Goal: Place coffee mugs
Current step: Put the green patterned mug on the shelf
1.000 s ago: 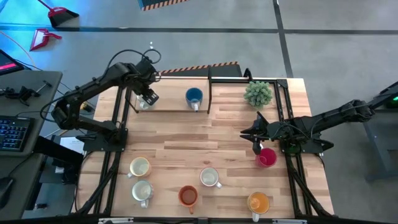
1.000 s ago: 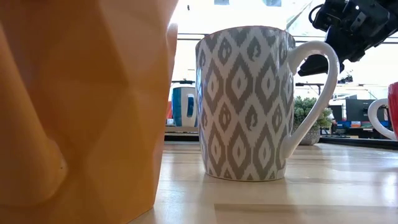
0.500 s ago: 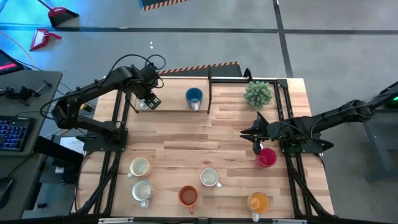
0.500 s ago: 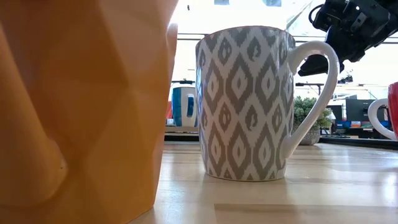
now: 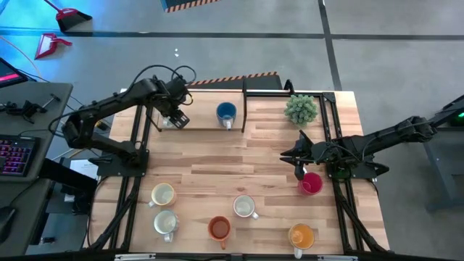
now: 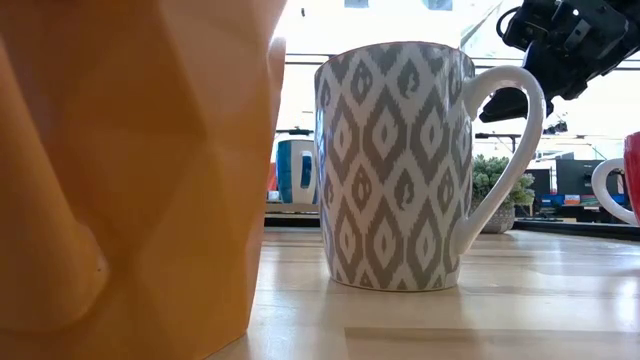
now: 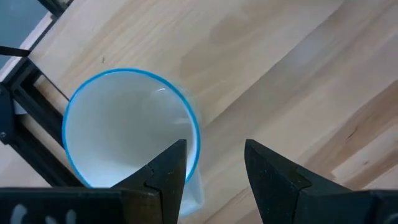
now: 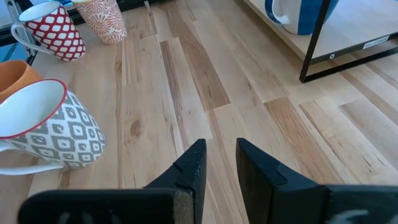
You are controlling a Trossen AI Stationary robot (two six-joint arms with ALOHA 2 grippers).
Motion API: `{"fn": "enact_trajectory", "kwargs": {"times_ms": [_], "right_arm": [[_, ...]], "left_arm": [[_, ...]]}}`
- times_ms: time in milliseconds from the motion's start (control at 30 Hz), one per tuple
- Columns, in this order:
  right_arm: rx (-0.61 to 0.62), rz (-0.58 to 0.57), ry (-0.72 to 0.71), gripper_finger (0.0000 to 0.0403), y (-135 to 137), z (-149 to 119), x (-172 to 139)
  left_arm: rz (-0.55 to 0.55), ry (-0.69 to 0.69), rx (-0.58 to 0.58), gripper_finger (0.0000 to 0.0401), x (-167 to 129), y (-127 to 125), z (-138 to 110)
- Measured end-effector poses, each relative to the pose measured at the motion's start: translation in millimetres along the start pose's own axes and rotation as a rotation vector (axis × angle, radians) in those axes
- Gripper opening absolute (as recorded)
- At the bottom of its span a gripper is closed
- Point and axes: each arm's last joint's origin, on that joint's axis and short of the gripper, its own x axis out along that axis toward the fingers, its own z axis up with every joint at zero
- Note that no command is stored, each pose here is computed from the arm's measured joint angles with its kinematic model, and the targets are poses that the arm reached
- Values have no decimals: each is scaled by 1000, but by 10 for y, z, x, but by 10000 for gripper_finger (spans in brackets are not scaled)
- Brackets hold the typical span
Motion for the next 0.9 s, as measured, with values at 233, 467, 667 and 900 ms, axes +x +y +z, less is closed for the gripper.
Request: {"fn": "enact_trajectory", "kwargs": {"times_ms": [233, 467, 667, 900], "right_arm": [[0, 0, 0, 67, 0, -1, 0], [0, 5, 2, 67, 1, 0, 0], [0, 7, 2, 67, 2, 0, 0], [0, 7, 2, 67, 2, 0, 0]], "left_arm": [[61, 13, 42, 152, 82, -38, 51], [73, 52, 45, 152, 183, -47, 100], [77, 75, 42, 147, 243, -61, 126], [92, 89, 21, 124, 281, -28, 145]]}}
